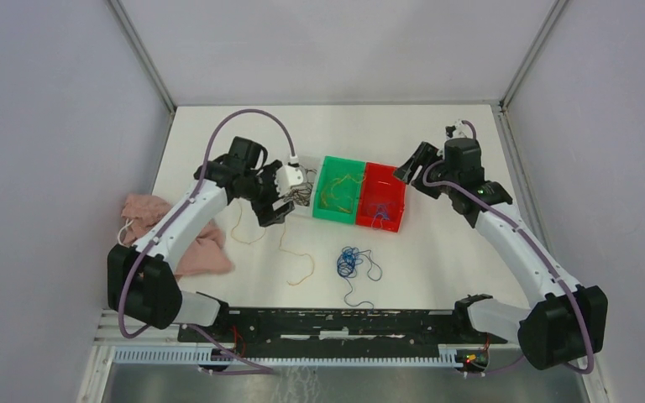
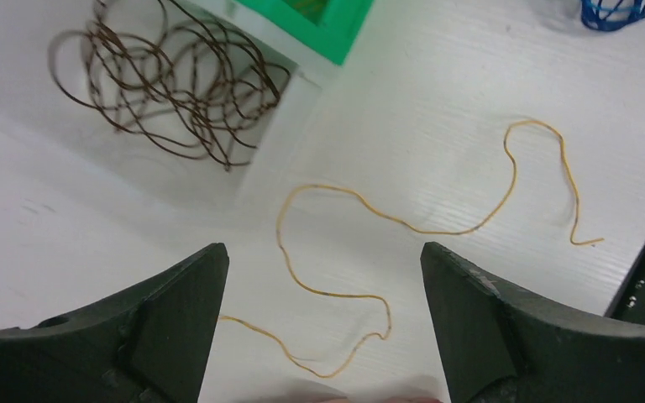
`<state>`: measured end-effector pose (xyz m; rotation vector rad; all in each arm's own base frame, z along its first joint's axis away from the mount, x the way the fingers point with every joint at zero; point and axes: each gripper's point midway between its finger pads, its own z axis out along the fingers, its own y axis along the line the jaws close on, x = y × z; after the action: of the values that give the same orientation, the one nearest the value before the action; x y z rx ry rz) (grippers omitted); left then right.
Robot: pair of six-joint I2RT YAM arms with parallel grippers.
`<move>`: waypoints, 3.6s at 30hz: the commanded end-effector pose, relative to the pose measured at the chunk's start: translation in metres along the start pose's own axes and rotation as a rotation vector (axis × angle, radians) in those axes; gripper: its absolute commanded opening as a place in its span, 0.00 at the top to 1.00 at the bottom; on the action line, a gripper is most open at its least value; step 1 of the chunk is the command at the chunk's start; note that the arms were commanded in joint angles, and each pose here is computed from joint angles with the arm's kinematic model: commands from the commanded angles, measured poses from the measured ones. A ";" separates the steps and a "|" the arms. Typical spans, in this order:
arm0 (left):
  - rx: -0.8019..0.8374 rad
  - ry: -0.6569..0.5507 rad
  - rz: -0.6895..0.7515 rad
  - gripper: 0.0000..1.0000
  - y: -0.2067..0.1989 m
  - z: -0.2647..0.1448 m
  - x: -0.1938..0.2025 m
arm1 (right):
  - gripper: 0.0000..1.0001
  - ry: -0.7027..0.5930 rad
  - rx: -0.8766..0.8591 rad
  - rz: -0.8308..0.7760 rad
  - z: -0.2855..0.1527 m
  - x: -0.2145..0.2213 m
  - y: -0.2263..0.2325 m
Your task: Untangle the cables
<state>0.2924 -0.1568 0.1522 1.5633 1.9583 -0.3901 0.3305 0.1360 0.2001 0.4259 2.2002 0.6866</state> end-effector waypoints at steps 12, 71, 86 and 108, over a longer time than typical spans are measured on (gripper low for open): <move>-0.305 0.104 -0.147 0.24 0.028 0.023 0.067 | 0.35 -0.058 -0.088 -0.088 -0.012 -0.001 0.035; 0.125 -0.394 -0.279 0.97 -0.031 -0.080 -0.106 | 0.18 -0.156 -1.014 -0.503 -0.114 0.054 0.198; 0.187 -0.579 -0.298 0.97 -0.041 -0.125 -0.169 | 0.12 -0.223 -0.808 -0.788 -0.067 0.104 0.241; 0.148 -0.829 -0.393 0.97 -0.029 -0.185 -0.234 | 0.59 -0.429 -0.691 -0.678 -0.045 0.072 0.292</move>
<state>0.2557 -0.2396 0.3781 0.8973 1.6981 -1.1262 0.2663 0.3883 0.3119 -0.5661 1.5395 0.7833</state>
